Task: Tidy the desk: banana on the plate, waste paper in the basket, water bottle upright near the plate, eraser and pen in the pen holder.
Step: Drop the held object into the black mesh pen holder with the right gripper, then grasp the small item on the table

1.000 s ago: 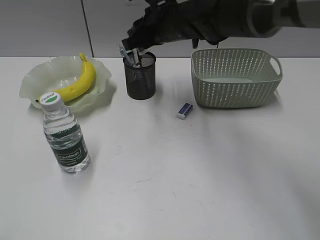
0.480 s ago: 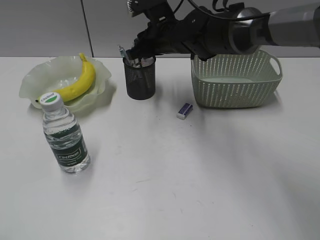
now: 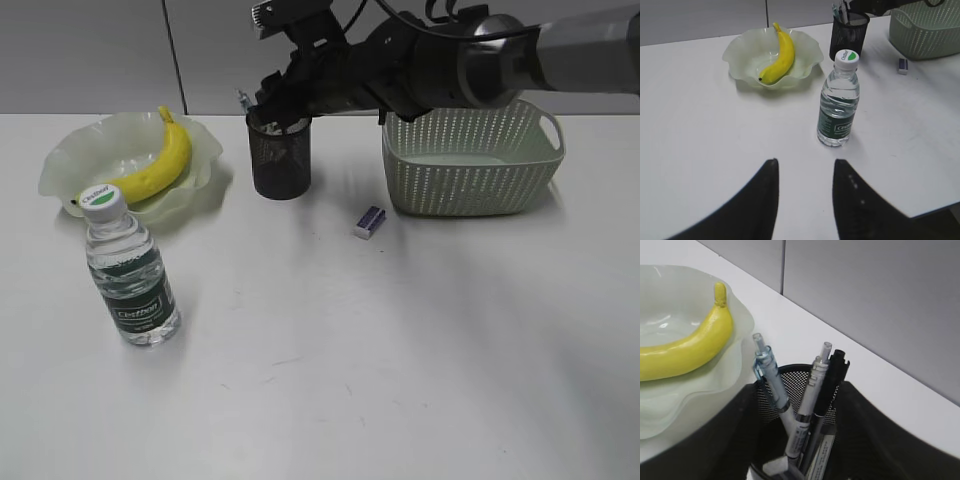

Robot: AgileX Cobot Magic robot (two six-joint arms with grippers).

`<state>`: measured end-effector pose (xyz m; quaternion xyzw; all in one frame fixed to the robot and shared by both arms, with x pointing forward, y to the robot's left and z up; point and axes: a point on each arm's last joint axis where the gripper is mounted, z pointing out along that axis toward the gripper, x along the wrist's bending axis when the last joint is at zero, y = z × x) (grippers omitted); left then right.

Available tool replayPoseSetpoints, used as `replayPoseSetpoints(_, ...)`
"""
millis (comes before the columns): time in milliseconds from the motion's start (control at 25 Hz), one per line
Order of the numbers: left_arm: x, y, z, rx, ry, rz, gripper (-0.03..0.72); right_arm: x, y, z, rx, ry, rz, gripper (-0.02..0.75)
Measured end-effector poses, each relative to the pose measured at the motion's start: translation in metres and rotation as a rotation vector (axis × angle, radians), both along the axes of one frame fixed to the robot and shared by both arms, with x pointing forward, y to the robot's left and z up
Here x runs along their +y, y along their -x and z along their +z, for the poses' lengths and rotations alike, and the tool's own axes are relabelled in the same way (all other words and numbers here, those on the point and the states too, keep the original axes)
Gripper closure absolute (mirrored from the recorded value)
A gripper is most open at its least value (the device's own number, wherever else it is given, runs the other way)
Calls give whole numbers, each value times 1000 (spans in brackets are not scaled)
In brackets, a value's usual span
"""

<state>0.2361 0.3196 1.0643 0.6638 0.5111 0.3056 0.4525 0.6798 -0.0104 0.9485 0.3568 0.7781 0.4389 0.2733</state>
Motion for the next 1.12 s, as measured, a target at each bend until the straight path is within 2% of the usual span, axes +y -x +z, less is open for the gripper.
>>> replayPoseSetpoints(120, 0, 0, 0, 0, 0, 0, 415, 0, 2, 8, -4, -9, 9, 321)
replayPoseSetpoints(400, 0, 0, 0, 0, 0, 0, 415, 1, 21, 62, -3, -31, 140, 321)
replayPoseSetpoints(600, 0, 0, 0, 0, 0, 0, 415, -5, 34, 93, 30, -54, 147, 321)
replayPoseSetpoints(720, 0, 0, 0, 0, 0, 0, 415, -13, 42, 105, 74, 10, 136, 320)
replayPoseSetpoints(840, 0, 0, 0, 0, 0, 0, 415, -25, 52, 108, 188, 95, 83, 320)
replayPoseSetpoints(1120, 0, 0, 0, 0, 0, 0, 415, -58, 82, 97, 561, 415, -25, 320)
